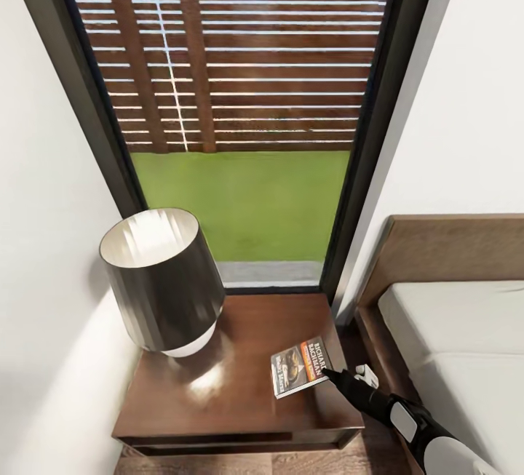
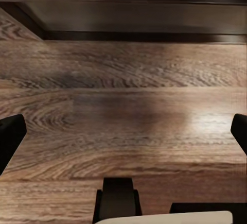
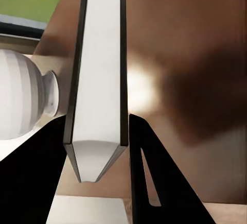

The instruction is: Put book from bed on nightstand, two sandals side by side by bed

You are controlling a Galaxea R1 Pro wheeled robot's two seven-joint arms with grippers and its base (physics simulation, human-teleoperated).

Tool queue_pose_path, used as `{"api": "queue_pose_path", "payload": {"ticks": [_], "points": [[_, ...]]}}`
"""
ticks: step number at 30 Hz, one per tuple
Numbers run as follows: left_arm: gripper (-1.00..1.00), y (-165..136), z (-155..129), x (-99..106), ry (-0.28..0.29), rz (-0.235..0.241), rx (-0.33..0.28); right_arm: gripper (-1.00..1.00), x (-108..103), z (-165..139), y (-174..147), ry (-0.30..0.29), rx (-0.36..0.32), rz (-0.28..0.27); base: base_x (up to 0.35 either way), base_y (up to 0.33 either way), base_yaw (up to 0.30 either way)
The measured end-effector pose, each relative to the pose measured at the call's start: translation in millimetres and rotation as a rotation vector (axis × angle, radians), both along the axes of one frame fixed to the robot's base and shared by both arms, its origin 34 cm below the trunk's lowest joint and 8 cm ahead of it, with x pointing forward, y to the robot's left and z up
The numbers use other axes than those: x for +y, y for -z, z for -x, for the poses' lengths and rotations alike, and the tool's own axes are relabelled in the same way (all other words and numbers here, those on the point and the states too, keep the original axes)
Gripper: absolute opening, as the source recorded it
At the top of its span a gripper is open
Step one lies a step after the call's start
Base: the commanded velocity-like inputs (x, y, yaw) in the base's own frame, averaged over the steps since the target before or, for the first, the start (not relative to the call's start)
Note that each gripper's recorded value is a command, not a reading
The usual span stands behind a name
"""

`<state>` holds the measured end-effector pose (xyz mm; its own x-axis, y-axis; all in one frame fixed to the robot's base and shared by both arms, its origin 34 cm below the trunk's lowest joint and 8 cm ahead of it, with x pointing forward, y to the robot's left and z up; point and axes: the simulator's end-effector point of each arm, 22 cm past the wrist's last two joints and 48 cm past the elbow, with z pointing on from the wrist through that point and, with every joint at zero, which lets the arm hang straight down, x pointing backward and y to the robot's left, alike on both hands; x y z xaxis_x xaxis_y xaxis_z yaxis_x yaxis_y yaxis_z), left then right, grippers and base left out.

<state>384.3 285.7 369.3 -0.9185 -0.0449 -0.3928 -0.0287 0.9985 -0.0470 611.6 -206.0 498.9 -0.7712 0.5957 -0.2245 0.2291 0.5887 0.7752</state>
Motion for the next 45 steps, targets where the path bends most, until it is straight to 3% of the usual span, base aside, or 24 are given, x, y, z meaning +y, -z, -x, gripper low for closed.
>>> {"api": "queue_pose_path", "payload": {"ticks": [17, 39, 45], "points": [[1.0, 33.3, 4.3, 0.0, 0.0, 0.0, -0.001, -1.0, -0.2, 4.3, 33.0, 0.0, -0.001, 0.0, 0.0, 0.0, 0.0], [1.0, 45.4, 6.2, 0.3, 0.001, 0.0, -0.001, -1.0, -3.3, -8.6, 38.0, 0.001, -0.018, 0.013, 0.0, 0.0, 0.0], [1.0, 49.4, 6.7, 0.2, 0.0, 0.0, -0.001, -1.0, -4.7, -12.1, 42.8, 0.008, 0.004, 0.021, 0.0, 0.0, 0.0]]}}
